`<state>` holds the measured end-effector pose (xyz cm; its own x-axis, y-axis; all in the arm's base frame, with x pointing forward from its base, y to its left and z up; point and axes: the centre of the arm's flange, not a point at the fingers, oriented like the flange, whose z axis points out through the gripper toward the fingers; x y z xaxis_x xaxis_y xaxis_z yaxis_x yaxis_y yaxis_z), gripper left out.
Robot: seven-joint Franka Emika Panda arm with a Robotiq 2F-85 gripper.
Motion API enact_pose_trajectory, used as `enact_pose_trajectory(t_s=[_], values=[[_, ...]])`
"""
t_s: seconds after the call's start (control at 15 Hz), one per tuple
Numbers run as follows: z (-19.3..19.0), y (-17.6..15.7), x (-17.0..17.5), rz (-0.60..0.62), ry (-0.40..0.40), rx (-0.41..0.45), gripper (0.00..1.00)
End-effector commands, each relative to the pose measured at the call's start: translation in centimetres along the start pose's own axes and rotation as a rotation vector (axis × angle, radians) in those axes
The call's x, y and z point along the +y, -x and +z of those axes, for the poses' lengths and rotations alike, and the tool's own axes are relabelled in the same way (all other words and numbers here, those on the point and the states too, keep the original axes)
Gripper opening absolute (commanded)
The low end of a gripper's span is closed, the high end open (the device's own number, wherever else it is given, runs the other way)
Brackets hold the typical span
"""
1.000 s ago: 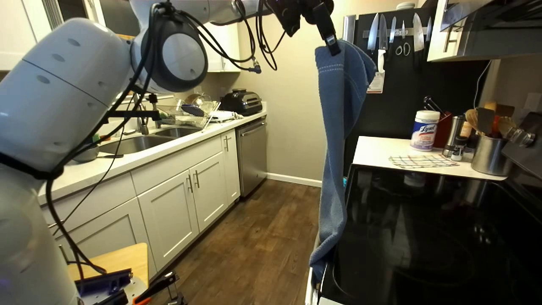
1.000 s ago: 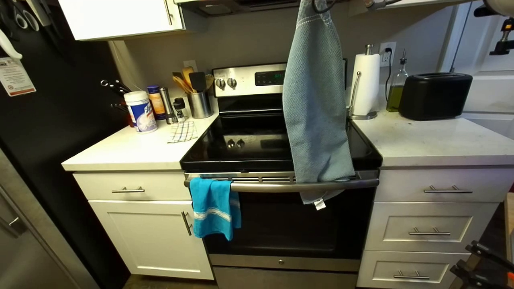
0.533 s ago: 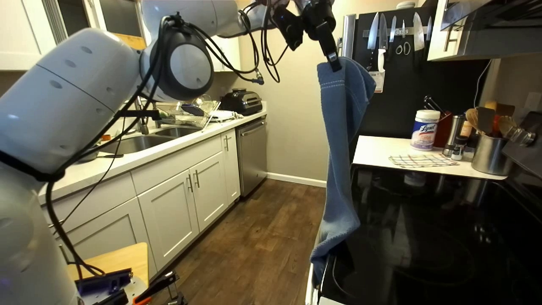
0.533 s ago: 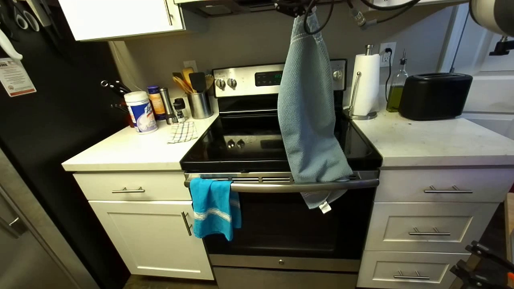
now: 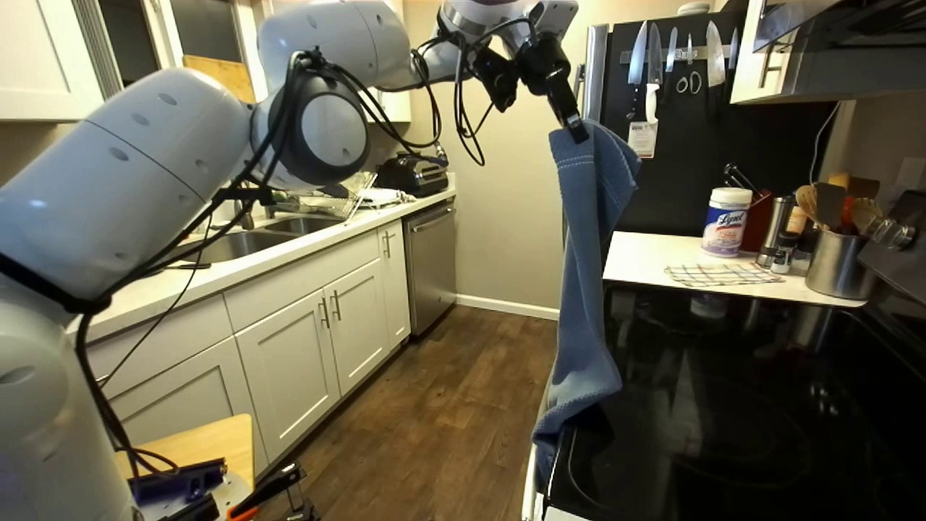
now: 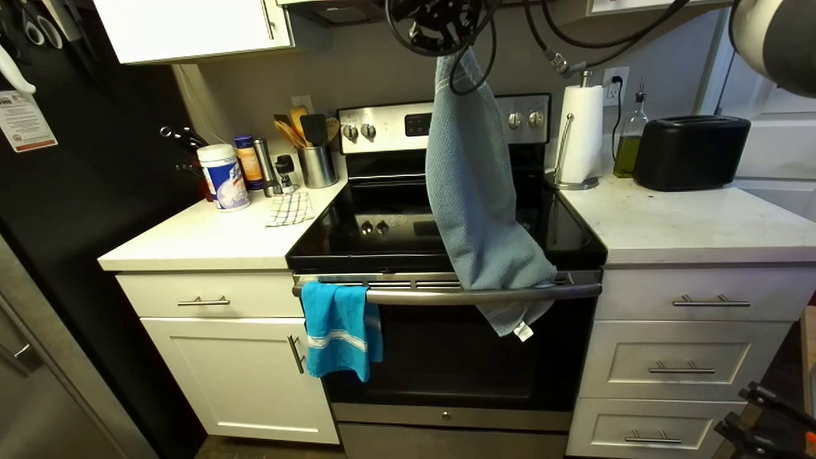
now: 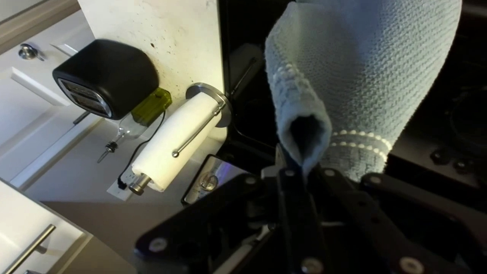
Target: Hang the light blue towel on the handle of the oven.
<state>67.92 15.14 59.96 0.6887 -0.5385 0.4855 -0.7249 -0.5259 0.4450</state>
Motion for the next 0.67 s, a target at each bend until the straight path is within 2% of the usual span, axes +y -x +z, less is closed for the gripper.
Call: enact_pose_trajectory(t_s=[0.0, 0.33, 0.6], values=[[-0.9, 0.8, -2.3, -0.017, -0.046, 0.068, 0.01], [0.5, 3.4, -4.6, 0.012, -0.082, 0.129, 0.01], [1.9, 5.5, -6.4, 0.039, -0.119, 0.147, 0.01]])
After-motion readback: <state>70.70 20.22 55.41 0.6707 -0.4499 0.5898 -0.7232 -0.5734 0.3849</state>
